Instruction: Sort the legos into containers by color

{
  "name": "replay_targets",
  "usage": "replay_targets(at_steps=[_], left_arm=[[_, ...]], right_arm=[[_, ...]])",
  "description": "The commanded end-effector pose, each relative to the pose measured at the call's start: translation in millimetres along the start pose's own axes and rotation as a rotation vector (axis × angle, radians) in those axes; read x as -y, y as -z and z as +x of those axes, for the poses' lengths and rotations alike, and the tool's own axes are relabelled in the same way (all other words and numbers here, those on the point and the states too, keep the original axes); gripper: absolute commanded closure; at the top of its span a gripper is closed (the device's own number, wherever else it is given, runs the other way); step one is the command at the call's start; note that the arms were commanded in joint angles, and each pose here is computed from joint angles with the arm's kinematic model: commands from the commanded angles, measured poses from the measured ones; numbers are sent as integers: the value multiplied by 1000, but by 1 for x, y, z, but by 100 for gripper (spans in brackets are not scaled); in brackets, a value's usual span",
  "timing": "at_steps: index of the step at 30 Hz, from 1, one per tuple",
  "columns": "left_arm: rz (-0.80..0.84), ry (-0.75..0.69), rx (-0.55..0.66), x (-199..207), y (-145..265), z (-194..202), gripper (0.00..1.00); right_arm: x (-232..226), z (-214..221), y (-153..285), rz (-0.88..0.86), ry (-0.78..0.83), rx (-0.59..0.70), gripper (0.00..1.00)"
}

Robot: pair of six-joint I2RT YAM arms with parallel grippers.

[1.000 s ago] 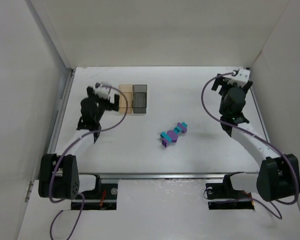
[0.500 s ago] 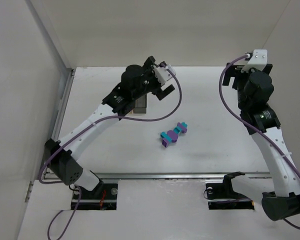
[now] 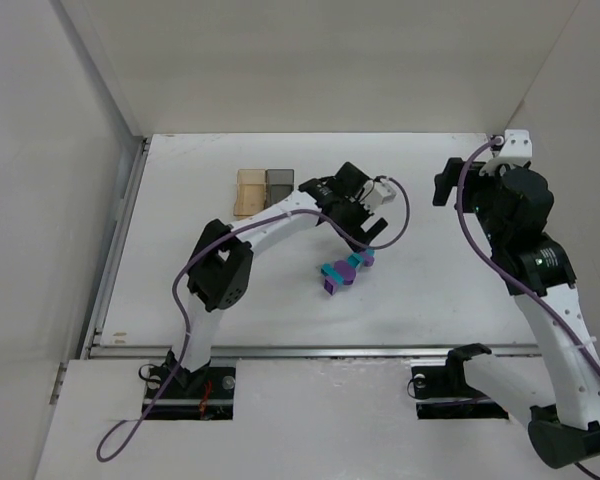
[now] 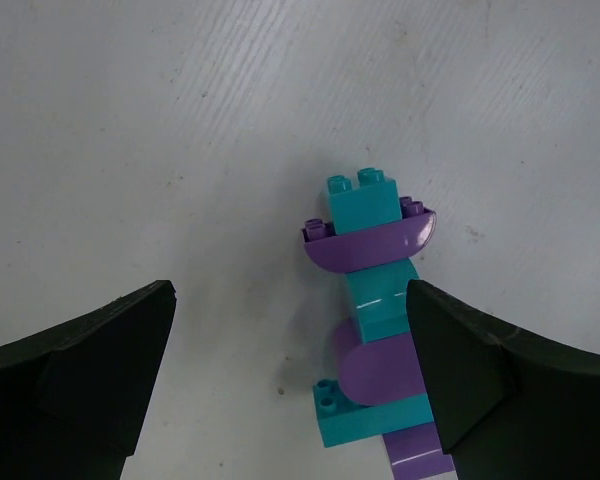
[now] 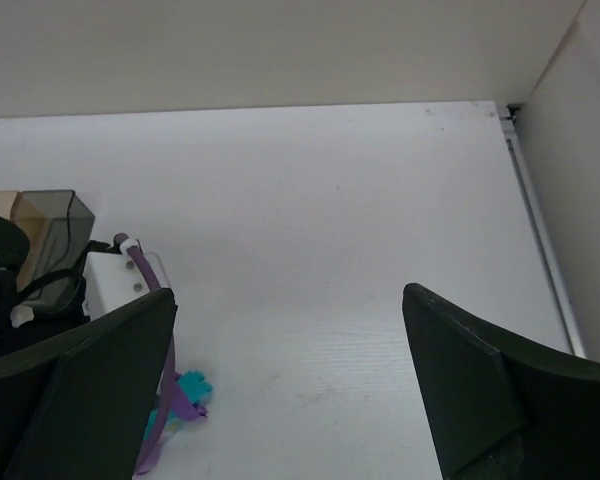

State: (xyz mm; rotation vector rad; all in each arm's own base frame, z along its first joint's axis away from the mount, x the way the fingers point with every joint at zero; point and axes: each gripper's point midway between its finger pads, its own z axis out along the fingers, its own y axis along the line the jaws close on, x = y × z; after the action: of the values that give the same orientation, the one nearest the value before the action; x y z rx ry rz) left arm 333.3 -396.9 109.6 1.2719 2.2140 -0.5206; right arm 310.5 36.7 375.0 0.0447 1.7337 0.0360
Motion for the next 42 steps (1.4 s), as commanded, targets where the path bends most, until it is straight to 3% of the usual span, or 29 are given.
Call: replay_targets(at_steps=[1, 9, 12, 17, 18, 22, 30, 33, 36, 40, 41, 42], left_arm=[[12, 3, 61, 21, 29, -18, 0], [108, 46, -22, 51, 4, 13, 0], [70, 44, -69, 53, -7, 28, 0], [-28, 49, -61, 34, -23, 29, 21], [-42, 39, -72, 31, -27, 32, 30], [-63, 40, -92, 26, -35, 41, 44], [-25, 50, -151, 34, -34, 59, 41], [-25, 50, -151, 34, -34, 59, 72], [-4, 48, -127, 38, -28, 48, 96], [10, 15, -91, 37, -6, 26, 100], [11, -15, -89, 36, -1, 25, 100], [8, -36, -61, 37, 12, 14, 100]], right_arm=[[-14, 13, -1, -64, -61, -7, 0], [-23, 34, -9, -101, -60, -65, 0], [-29, 43, -21, -120, -57, -89, 0], [-36, 48, -30, -147, -55, -114, 0], [-37, 51, -33, -146, -53, -124, 0], [-38, 51, -33, -155, -53, -126, 0], [-38, 51, -32, -156, -55, -117, 0], [-38, 48, -32, -157, -56, -108, 0], [-43, 49, -31, -186, -58, -111, 0], [-46, 46, -35, -189, -50, -171, 0], [-48, 28, -33, -191, -52, -158, 0], [-47, 41, -38, -182, -31, -235, 0]])
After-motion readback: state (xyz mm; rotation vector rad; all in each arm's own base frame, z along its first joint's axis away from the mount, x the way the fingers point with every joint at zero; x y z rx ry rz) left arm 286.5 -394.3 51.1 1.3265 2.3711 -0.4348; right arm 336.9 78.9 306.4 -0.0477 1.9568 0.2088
